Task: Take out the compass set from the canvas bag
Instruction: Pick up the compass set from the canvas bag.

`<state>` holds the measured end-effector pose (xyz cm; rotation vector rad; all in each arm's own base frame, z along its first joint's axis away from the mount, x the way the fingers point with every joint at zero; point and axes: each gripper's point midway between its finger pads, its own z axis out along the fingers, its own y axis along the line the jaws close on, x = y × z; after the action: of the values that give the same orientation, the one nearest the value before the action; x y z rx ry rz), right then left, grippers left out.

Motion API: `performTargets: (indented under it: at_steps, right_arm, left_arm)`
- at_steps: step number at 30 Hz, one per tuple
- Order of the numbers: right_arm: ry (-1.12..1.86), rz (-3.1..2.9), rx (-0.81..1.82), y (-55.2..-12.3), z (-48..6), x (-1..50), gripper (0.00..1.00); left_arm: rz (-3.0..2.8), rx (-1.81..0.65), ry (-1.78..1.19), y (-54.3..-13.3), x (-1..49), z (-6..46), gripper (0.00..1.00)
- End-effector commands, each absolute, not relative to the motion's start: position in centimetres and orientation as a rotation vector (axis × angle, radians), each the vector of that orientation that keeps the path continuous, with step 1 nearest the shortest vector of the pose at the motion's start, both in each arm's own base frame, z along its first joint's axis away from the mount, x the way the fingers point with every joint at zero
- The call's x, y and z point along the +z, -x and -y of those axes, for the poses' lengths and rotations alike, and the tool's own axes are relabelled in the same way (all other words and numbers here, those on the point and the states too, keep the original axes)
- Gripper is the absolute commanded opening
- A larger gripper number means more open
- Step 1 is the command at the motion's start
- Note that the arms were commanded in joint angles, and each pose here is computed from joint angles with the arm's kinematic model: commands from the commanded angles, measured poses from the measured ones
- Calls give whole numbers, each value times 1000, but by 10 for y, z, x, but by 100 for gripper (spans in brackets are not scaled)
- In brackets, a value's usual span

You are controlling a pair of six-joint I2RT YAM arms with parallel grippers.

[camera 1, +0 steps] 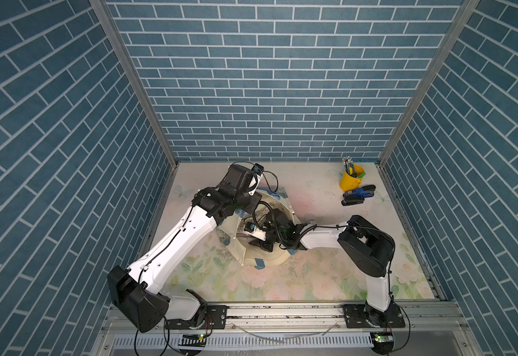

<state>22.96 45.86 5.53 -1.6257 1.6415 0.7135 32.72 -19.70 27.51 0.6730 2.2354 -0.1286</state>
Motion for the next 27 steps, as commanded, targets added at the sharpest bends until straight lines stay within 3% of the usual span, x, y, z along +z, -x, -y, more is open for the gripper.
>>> performTargets:
  at_steps: [1, 27]
  right_arm:
    - [1669, -1644, 684, -230, -462, 51, 29]
    - [1648, -1608, 541, -229, -442, 85, 13]
  left_arm:
    - [-2172, -133, -671, -327, 291, 197, 0]
    - [-2181, -121, -617, -331, 290, 191, 0]
